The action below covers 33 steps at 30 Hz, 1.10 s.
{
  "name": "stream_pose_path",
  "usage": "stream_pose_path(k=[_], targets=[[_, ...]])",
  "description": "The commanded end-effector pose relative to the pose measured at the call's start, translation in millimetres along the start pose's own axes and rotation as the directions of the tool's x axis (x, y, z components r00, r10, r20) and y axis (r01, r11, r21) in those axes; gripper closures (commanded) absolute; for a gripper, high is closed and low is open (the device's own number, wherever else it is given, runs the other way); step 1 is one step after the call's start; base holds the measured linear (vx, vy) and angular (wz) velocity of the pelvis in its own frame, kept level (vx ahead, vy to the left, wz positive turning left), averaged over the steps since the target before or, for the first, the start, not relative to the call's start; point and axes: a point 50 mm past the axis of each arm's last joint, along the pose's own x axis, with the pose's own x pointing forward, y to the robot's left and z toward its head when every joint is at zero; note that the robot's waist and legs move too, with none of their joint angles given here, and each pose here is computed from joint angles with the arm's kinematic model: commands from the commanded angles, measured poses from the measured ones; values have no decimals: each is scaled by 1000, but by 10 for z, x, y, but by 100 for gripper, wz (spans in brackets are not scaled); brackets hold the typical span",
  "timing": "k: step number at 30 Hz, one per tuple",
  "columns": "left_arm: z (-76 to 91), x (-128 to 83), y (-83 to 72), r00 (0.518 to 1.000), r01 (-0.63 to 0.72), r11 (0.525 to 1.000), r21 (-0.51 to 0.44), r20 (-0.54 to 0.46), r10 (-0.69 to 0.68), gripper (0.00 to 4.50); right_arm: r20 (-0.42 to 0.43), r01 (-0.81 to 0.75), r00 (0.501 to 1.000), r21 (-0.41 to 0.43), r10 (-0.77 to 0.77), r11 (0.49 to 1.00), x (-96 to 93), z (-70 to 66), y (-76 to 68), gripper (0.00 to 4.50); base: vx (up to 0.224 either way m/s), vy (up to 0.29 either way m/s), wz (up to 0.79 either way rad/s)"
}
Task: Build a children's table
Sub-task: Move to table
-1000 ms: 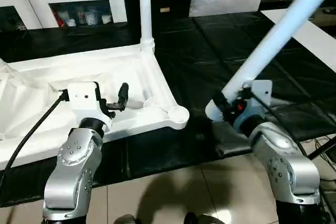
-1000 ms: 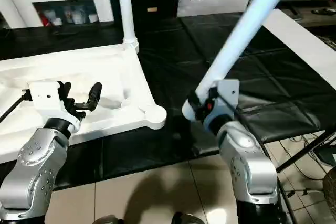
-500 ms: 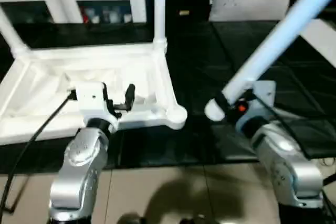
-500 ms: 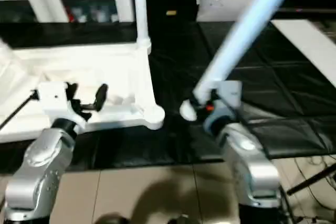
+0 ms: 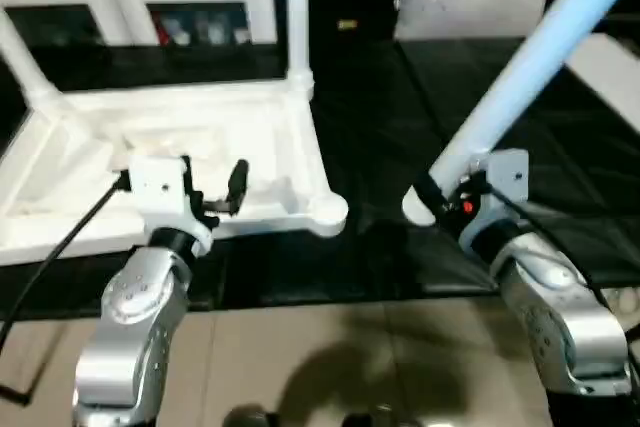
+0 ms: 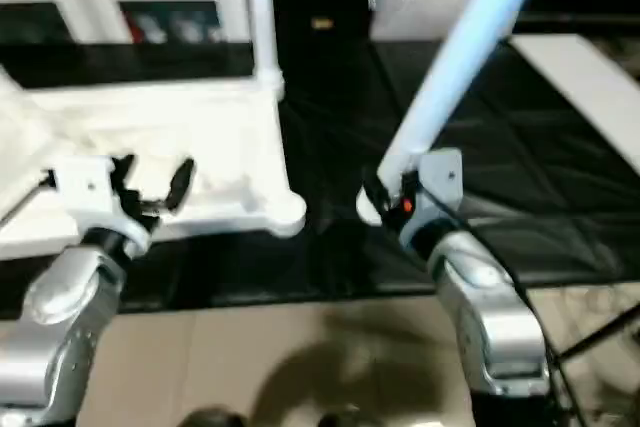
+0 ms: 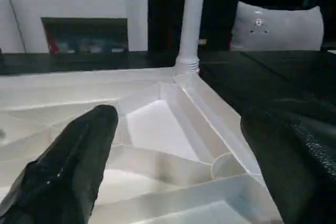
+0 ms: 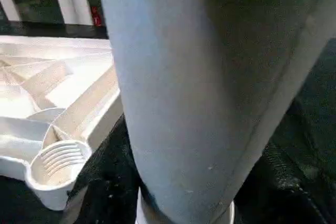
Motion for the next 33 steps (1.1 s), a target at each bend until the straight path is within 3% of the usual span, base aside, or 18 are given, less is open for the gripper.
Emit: stream_pose_path(k=[1, 5, 11, 17, 21, 33], targets=[[4, -34, 17, 1000, 9, 1000, 30, 1, -9, 23, 25, -51, 998, -21, 51, 998, 34, 43, 87, 260, -24, 51, 44], [-3, -41, 0, 1000, 11, 999, 31, 0, -11, 23, 57, -40, 998, 62, 36, 997, 28, 57, 69, 260, 21, 58, 37], [-22, -53, -32, 1000, 29, 999, 36, -6, -29, 23, 22, -99, 995, -71, 101, 993, 17, 32, 88, 260, 71, -1, 14], [-20, -44, -37, 999, 38, 998, 40, -9, -38, 23, 34, -99, 994, -30, 100, 995, 36, 17, 104, 260, 95, 12, 25], [-43, -57, -51, 999, 50, 998, 46, -15, -50, 23, 48, -60, 997, 17, 59, 998, 2, 12, 39, 260, 104, 40, 16], [-52, -7, -66, 997, 73, 996, 41, -21, -72, 23, 37, -61, 997, -27, 61, 998, 26, 1, 23, 260, 53, 1, 2]])
